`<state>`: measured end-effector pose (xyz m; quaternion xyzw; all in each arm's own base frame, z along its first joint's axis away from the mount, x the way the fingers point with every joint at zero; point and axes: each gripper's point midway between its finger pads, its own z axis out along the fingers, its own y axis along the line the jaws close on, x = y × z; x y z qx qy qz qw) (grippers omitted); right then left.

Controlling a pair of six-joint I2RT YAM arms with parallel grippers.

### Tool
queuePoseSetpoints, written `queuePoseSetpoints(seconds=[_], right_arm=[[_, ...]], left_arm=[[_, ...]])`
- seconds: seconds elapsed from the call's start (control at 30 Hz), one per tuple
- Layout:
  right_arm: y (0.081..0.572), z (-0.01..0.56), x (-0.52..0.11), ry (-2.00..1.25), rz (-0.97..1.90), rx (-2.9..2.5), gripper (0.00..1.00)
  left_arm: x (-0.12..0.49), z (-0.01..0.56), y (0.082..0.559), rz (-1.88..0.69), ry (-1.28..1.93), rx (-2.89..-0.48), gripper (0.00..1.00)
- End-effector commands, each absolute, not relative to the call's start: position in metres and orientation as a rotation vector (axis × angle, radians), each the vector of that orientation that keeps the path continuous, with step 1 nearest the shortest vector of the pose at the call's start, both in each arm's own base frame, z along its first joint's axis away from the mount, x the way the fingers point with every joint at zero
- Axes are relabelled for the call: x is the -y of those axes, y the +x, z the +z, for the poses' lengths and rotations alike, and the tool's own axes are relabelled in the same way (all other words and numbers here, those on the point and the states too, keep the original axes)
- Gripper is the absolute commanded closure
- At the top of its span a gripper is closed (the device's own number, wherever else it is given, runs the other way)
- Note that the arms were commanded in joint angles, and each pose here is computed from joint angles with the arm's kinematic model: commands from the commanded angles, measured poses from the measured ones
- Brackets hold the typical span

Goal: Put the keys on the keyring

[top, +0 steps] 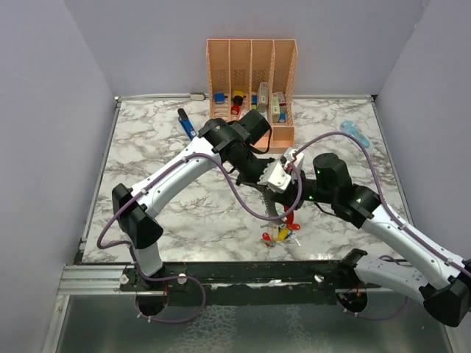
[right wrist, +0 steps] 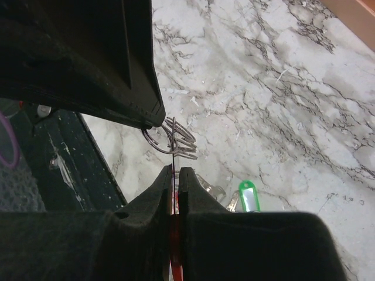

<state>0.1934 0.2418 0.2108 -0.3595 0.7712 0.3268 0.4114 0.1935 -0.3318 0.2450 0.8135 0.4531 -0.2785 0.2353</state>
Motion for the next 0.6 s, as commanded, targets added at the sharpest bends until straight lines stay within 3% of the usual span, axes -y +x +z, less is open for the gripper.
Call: queuePoseSetpoints(seconds=[0.0,0.57], right_arm=[[0.207,0.235,-0.239,-0.945,0.730,-1.832,0.99],[0.215,0.237,-0.232,-1.019,0.626,-1.796,0.99]], left_arm=[[0.320,0.236,0.181,-0.813,2.304,-1.292,1.00],[0.319,0.242,0.199,-0.693,2.271,-1.371,1.00]])
